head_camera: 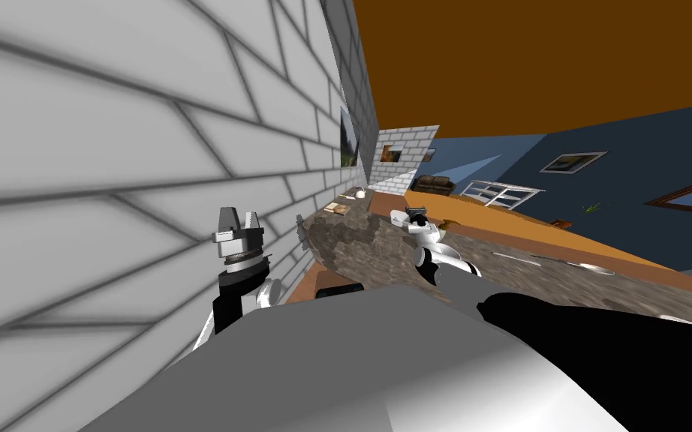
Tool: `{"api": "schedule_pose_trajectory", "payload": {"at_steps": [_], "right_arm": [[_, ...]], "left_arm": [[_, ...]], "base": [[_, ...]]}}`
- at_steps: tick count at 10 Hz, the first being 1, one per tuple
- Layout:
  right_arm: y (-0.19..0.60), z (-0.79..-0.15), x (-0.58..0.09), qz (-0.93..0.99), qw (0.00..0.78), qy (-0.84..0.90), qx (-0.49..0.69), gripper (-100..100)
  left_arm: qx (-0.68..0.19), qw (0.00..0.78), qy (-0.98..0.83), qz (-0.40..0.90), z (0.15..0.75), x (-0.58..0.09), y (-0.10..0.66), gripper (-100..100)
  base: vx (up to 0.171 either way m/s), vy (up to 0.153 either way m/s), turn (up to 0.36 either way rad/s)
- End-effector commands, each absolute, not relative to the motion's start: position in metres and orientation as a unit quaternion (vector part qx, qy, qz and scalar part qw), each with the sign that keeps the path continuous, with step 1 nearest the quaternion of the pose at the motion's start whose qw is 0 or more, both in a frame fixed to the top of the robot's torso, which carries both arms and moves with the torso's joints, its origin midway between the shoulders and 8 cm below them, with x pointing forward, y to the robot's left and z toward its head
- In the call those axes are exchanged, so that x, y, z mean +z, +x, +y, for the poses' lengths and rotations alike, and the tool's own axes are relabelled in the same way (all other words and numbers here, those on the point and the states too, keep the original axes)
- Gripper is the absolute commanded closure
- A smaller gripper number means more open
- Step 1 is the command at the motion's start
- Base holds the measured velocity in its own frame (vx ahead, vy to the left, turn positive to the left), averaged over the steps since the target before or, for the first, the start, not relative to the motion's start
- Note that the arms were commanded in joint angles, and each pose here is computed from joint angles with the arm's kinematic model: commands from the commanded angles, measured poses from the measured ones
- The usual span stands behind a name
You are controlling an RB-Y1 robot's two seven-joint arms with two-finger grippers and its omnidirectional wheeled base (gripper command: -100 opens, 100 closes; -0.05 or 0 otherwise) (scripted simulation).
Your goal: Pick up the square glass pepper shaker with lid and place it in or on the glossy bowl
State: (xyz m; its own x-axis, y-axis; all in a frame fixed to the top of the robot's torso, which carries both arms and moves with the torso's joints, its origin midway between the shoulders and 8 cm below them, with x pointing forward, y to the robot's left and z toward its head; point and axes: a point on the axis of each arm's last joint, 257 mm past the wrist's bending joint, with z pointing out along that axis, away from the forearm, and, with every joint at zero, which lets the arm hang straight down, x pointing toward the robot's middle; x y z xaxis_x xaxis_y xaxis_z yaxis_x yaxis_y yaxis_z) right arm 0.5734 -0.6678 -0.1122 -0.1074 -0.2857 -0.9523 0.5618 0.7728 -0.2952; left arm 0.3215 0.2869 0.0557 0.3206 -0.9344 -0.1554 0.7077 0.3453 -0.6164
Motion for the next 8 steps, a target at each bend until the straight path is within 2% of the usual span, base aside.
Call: {"api": "schedule_pose_trajectory", "payload": {"at_steps": [1,2,3,8], "right_arm": [[0.5804,-0.6581,-0.1122,0.673,0.661,0.092,-0.317,-100],[0.5769,-0.6634,-0.1139,0.673,0.661,0.097,-0.318,-100],[0.5772,-0.6629,-0.1140,0.673,0.661,0.096,-0.318,0],[0.5771,-0.6630,-0.1140,0.673,0.661,0.096,-0.318,0]], "left_arm": [[-0.526,0.781,-0.225,0.251,0.2869,0.0557,0.3215,0],[-0.526,0.781,-0.225,0.251,0.2869,0.0557,0.3215,0],[-0.526,0.781,-0.225,0.251,0.2869,0.0557,0.3215,0],[-0.526,0.781,-0.225,0.251,0.2869,0.0557,0.3215,0]], "base": [[-0.031,-0.061,-0.072],[-0.015,-0.022,-0.002],[0.000,0.000,0.000],[0.000,0.000,0.000]]}}
